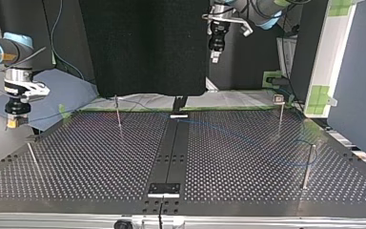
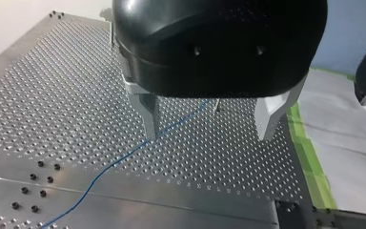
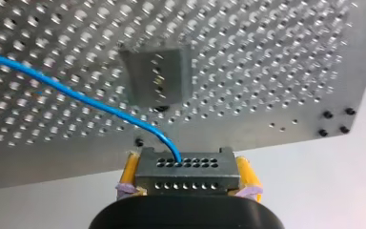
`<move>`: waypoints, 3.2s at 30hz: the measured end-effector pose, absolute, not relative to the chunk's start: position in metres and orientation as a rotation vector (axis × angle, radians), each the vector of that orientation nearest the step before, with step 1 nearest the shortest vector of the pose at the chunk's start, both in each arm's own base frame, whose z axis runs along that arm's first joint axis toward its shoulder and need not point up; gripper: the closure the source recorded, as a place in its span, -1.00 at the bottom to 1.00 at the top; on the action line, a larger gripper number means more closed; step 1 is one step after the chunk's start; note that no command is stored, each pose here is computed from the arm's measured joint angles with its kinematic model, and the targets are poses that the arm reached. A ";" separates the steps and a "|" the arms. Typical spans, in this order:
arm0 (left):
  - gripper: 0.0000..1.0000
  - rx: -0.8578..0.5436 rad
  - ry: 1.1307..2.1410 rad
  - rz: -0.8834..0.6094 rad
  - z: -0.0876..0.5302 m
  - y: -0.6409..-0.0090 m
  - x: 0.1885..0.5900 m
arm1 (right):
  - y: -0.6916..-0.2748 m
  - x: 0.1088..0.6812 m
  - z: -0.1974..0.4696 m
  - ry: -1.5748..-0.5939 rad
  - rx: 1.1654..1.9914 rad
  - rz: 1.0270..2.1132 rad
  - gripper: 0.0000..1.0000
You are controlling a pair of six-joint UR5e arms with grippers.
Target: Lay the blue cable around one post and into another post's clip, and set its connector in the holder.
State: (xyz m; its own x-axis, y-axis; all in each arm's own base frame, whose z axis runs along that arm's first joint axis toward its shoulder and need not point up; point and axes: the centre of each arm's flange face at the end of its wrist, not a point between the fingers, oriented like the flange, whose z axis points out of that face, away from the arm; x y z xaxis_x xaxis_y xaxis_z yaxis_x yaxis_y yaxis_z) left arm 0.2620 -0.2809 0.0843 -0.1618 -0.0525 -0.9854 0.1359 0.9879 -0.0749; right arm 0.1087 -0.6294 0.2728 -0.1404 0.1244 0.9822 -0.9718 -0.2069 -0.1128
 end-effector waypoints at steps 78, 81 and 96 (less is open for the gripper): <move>-1.00 0.046 1.722 -0.140 0.085 -0.278 0.263 | -0.640 0.140 0.274 -1.055 1.335 1.643 1.00; -1.00 0.045 1.721 -0.139 0.085 -0.278 0.264 | -0.640 0.139 0.273 -1.056 1.335 1.640 1.00; -1.00 0.042 1.721 -0.134 0.085 -0.276 0.265 | -0.638 0.136 0.271 -1.043 1.377 1.611 1.00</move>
State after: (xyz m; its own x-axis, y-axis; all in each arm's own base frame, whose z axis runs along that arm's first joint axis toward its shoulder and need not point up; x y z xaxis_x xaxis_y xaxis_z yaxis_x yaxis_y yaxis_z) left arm 0.2651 -0.2764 0.0846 -0.1546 -0.0484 -0.9868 0.1045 0.9924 -0.0650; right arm 0.1356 -0.6383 0.2714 -0.1294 0.0385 0.9908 -0.9200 -0.3776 -0.1054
